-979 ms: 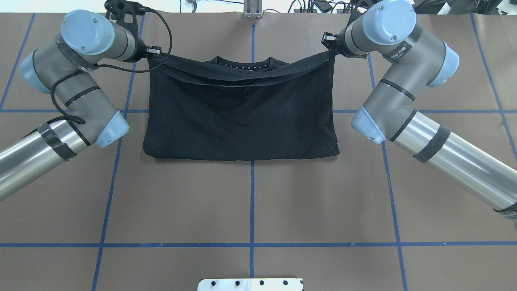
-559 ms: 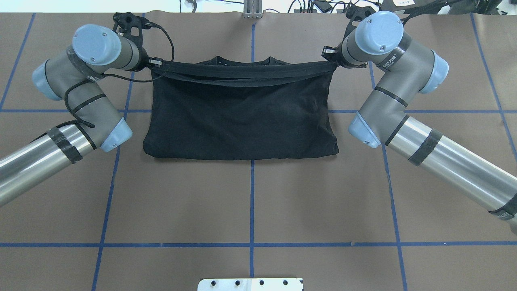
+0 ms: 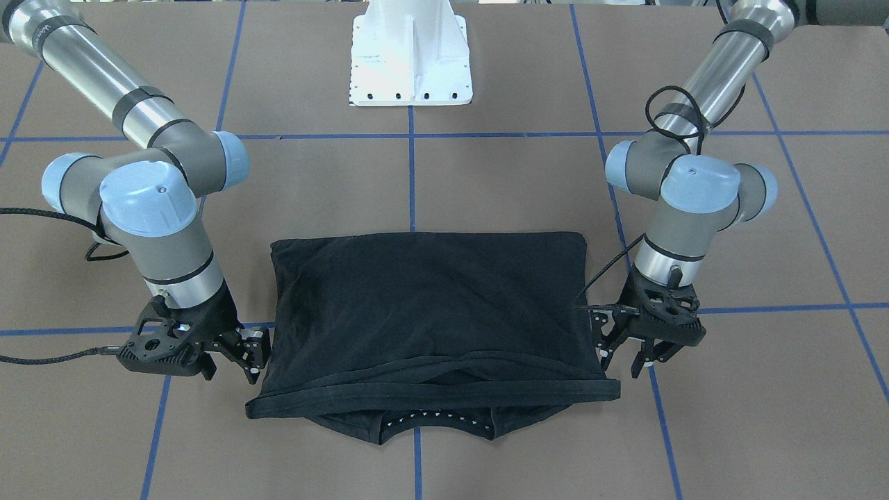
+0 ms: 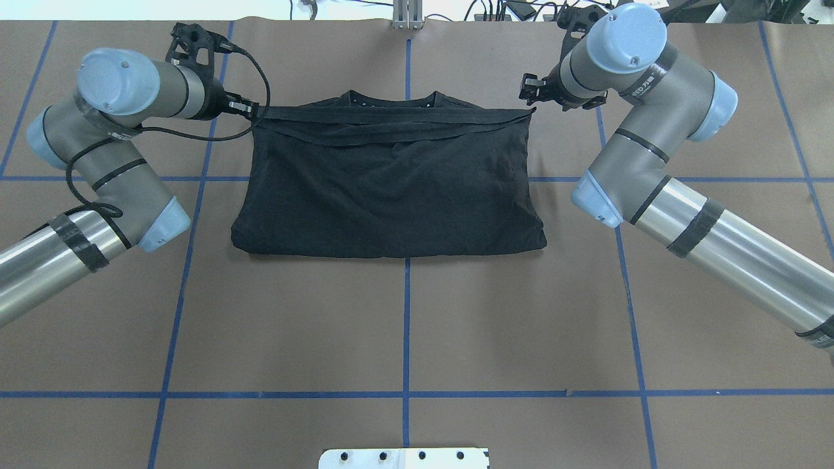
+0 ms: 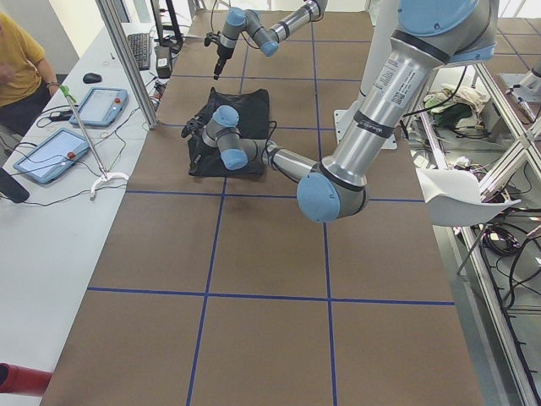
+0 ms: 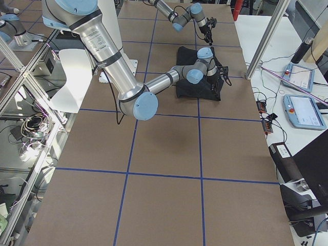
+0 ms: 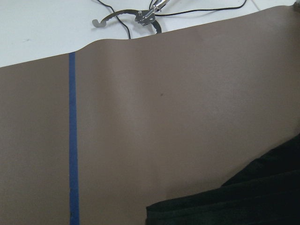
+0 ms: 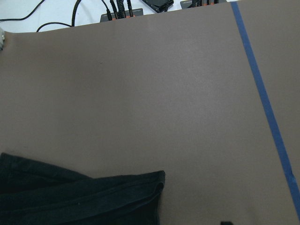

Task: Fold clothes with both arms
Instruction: 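Lay the hem down at the collar and open both grippers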

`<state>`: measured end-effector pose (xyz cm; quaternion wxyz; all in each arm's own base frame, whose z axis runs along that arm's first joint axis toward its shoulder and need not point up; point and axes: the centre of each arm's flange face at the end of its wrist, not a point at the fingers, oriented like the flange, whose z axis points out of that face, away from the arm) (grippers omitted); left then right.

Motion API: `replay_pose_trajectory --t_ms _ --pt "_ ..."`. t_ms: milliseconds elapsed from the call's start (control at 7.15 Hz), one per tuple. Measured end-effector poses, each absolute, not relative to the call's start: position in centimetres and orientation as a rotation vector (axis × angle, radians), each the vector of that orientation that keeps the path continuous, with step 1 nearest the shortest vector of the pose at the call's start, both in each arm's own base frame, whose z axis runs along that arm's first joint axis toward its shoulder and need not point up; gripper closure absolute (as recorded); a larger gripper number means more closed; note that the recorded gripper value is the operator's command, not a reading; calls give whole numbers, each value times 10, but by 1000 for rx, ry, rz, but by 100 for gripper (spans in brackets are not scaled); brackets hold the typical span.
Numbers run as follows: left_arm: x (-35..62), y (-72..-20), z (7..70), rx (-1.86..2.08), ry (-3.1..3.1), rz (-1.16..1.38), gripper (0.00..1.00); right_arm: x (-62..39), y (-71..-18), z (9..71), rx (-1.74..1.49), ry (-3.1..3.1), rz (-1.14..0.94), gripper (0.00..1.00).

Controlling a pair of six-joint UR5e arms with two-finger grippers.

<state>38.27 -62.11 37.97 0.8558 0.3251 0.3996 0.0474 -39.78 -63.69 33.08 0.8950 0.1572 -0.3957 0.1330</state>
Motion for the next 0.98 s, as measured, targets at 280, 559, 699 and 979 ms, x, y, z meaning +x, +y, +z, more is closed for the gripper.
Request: replay_pose_trajectory --t_ms 280,559,699,979 --pt "350 -573 383 678 918 152 0 -376 -617 331 325 -859 231 0" --pt "342 -523 407 626 1001 121 0 -368 -603 329 336 -877 218 0" --pt "352 -494 420 586 1062 97 0 -367 -598 326 341 -884 213 0" --pt "392 -447 430 503 1126 46 5 -366 -596 324 344 -889 209 0"
